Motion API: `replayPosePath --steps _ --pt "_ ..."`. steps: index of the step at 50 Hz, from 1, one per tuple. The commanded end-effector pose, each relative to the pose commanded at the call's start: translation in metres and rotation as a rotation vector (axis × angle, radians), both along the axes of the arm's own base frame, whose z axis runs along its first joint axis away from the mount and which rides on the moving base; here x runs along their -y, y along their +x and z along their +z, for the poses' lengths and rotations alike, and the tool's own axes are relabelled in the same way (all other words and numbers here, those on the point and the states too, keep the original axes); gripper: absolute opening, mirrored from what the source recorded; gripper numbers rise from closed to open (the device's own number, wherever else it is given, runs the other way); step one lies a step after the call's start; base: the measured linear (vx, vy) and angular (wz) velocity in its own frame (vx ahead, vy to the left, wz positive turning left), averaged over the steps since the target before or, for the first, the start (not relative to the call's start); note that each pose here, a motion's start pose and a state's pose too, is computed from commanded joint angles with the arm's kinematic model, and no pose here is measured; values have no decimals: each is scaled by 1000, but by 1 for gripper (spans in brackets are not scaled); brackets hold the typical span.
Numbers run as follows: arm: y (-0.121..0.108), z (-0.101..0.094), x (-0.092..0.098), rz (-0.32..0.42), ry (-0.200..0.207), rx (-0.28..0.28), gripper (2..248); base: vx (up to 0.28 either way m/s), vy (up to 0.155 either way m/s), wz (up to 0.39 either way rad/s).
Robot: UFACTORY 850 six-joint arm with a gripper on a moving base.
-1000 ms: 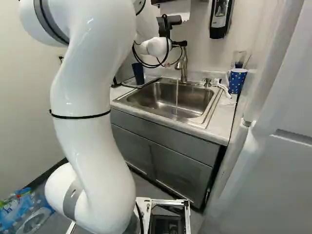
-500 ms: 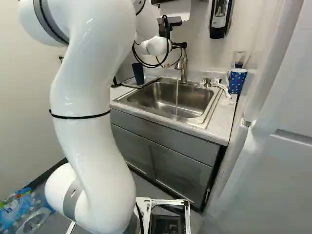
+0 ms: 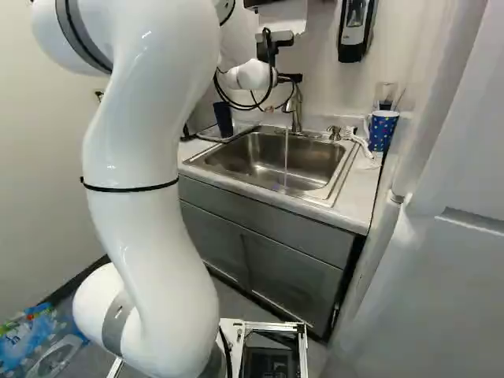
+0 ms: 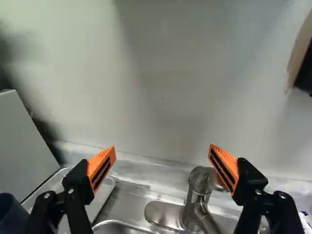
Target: Rinse the cup and place it in the tray
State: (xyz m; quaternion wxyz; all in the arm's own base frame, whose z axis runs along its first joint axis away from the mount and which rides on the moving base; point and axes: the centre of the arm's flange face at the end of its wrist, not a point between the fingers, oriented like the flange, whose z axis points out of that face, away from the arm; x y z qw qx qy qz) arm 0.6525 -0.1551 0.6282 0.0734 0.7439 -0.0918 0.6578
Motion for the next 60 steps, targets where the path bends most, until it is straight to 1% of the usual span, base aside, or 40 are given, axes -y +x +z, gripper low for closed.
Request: replayPosePath --steps 14,48,60 --pt "0 1 0 0 -2 7 247 4 1 1" --pt "0 14 0 0 -36 153 247 0 0 0" --pt "-5 15 1 -3 -37 154 247 0 0 0"
